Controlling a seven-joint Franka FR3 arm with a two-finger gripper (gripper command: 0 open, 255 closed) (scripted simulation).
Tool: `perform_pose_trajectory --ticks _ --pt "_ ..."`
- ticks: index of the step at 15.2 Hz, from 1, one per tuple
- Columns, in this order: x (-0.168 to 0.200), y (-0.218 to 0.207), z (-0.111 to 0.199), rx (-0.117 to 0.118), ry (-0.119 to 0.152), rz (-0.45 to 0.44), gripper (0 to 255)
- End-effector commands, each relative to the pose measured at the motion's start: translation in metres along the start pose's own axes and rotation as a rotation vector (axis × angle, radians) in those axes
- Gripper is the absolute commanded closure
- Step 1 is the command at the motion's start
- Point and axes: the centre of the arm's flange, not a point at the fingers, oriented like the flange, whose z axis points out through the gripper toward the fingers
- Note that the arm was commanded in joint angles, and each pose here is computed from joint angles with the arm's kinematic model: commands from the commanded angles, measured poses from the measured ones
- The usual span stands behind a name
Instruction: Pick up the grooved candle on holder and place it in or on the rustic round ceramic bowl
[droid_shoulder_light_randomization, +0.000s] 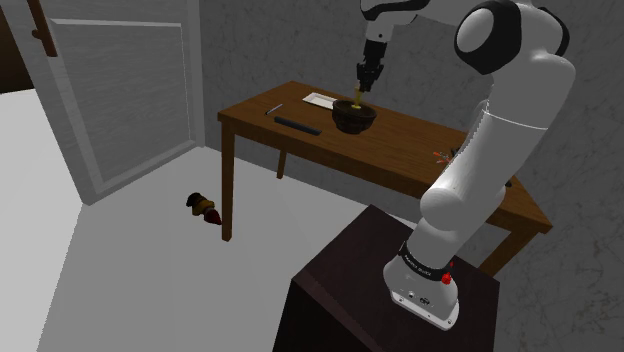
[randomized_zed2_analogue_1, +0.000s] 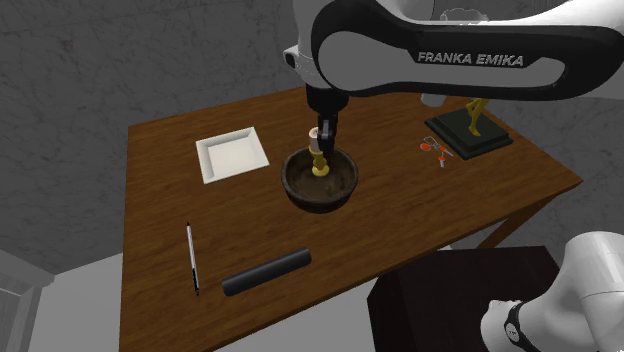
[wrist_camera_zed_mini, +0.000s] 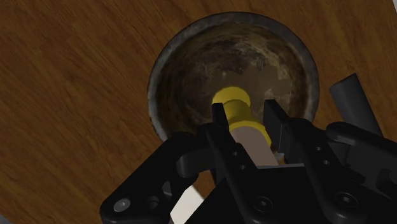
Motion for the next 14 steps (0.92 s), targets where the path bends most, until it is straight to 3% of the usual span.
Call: perform_pose_trajectory --ticks 1,2,7,11,14 --pt "0.0 0.0 0.0 0.0 0.0 0.0 255" --pt "0.0 0.0 0.0 0.0 0.0 0.0 0" --pt "0.0 0.0 0.0 0.0 0.0 0.0 0" --pt "0.0 0.0 -0.05 0.0 0.0 0.0 0" --pt "0.0 0.0 -0.05 0.0 0.0 0.0 0"
